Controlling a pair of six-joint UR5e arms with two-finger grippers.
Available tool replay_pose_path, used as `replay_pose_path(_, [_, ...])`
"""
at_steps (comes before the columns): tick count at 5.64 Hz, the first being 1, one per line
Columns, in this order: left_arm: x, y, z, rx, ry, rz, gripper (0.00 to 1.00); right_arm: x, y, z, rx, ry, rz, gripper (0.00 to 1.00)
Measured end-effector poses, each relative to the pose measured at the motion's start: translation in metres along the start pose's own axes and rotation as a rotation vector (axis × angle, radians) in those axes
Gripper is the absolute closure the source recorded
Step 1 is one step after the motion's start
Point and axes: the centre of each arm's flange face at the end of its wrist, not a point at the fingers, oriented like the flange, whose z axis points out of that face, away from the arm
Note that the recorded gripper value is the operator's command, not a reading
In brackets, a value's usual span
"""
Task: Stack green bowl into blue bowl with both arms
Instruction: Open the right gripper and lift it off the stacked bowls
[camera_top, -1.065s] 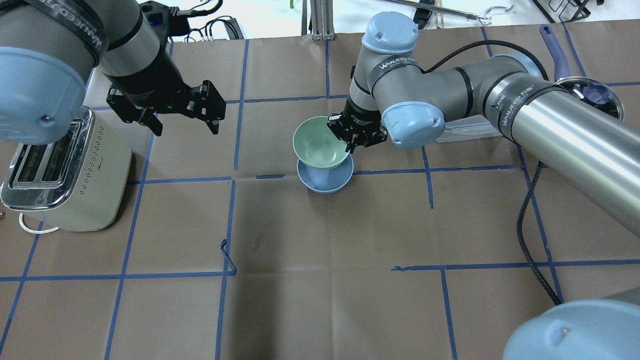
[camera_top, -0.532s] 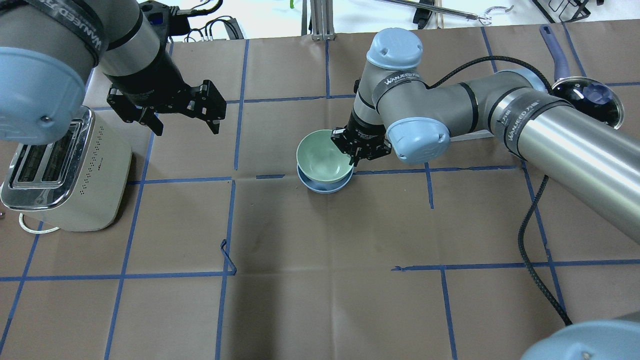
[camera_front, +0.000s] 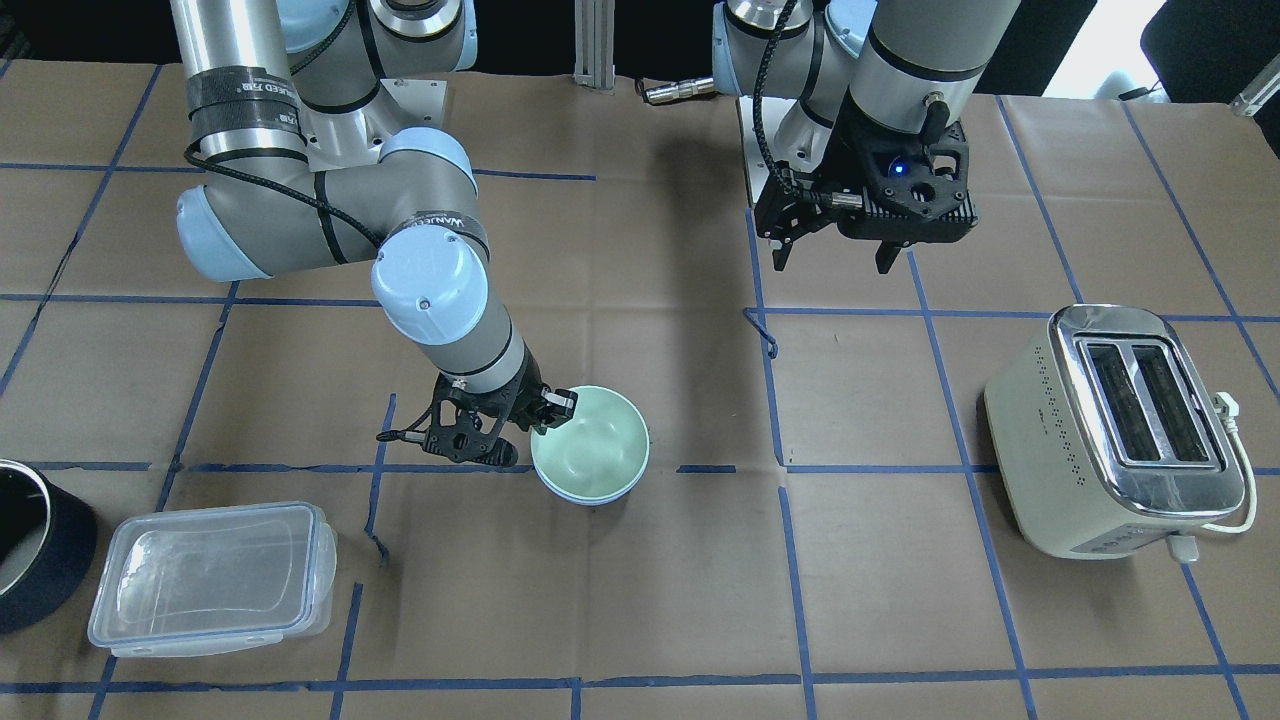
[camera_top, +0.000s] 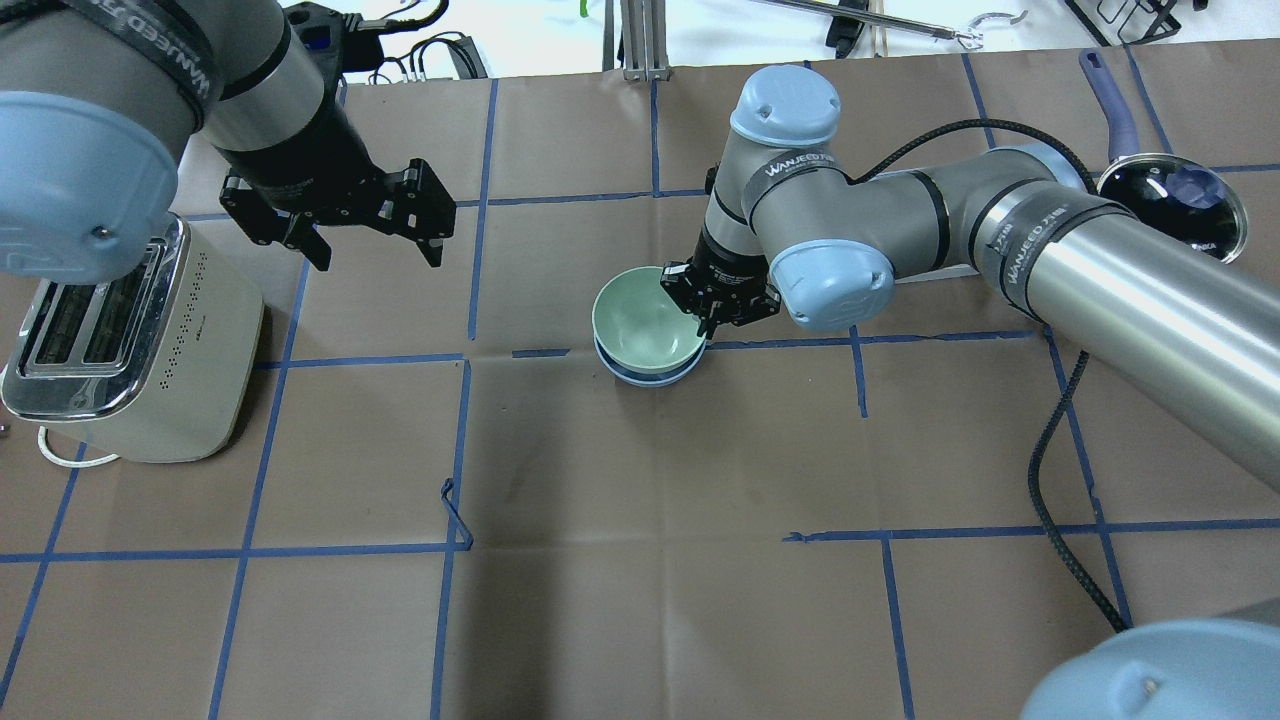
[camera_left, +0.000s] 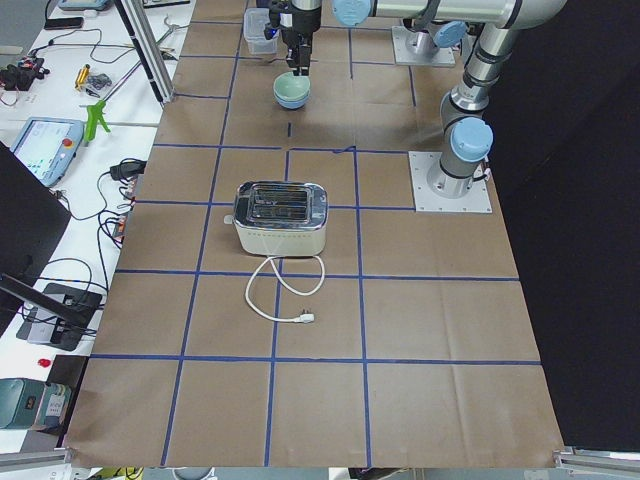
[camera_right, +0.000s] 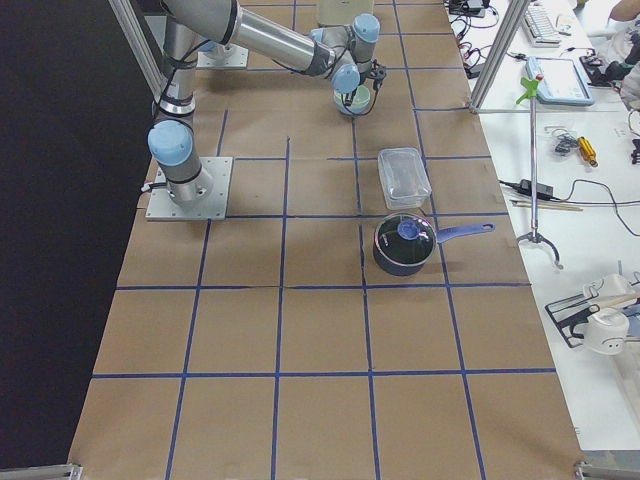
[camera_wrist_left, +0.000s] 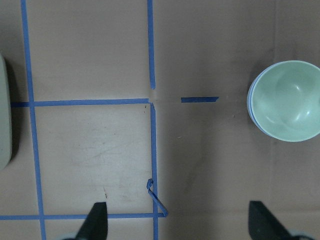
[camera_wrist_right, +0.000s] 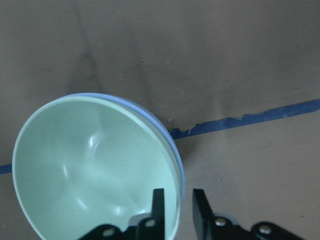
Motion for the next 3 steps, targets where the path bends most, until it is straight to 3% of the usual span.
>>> replay_pose_path(2, [0.000,0.000,0.000,-0.001,-0.002,0.000,0.01,-0.002,-0.009,-0.031,0.036,-0.019,0.008,0.00])
replay_pose_path(3, [0.000,0.000,0.001,-0.002,-0.003,0.001,0.01,0.003,-0.014,-0.075,0.043,-0.018,0.023,0.00])
